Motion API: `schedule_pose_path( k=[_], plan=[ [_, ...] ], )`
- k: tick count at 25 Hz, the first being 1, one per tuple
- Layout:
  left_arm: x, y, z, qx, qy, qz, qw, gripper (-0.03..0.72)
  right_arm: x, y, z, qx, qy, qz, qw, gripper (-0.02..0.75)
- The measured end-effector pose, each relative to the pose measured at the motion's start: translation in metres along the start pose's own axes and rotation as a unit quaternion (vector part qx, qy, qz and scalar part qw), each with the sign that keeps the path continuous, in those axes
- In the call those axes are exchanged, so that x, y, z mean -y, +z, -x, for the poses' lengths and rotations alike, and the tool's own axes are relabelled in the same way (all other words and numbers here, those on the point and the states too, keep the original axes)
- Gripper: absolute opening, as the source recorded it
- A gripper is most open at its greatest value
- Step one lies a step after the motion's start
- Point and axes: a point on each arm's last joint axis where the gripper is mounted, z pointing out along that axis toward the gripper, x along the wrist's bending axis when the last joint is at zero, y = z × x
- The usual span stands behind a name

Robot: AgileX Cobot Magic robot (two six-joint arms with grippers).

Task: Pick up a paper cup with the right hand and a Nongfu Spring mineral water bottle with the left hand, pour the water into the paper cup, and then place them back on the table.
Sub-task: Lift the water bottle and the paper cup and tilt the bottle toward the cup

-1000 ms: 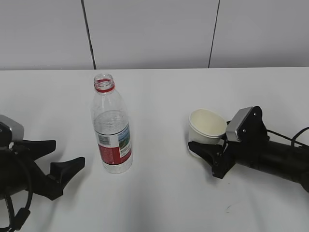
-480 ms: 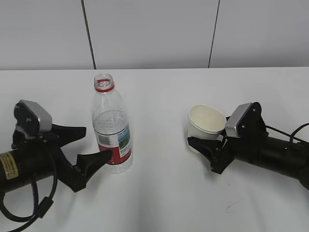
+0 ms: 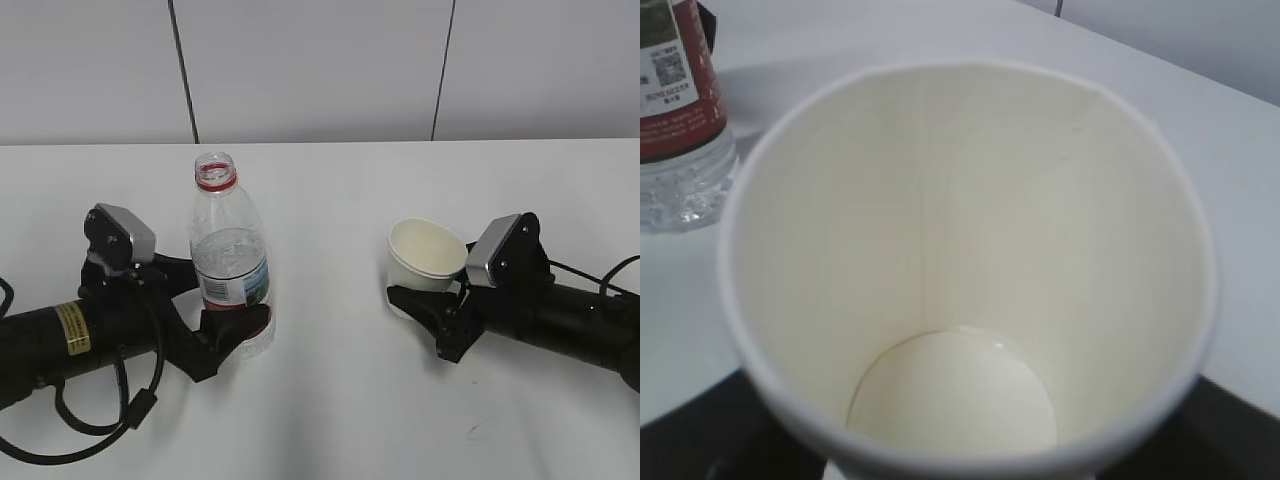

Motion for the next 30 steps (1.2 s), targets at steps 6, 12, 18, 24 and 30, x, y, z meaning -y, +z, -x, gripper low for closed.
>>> schedule_pose_path(
  k=[6, 12, 18, 24, 30],
  plan=[
    [-0.004, 0.011, 0.0, 0.002, 0.0, 0.011, 1.0, 0.596, 0.0, 0.0, 0.0, -0.002, -0.001, 0.0, 1.0, 0.491],
    [-0.005, 0.011, -0.001, -0.012, -0.007, 0.013, 1.0, 0.593, 0.0, 0.0, -0.001, -0.003, -0.002, 0.0, 1.0, 0.491],
    [-0.005, 0.012, 0.0, -0.009, -0.007, 0.016, 1.0, 0.486, 0.0, 0.0, -0.001, -0.003, 0.008, 0.0, 1.0, 0.491],
    [-0.006, 0.012, 0.0, -0.008, -0.006, 0.016, 1.0, 0.382, 0.0, 0.0, -0.001, -0.006, 0.037, 0.0, 0.999, 0.491],
    [-0.005, 0.011, 0.001, 0.0, -0.002, 0.014, 1.0, 0.371, -0.014, -0.003, -0.002, -0.025, 0.028, 0.015, 0.999, 0.491]
  ],
)
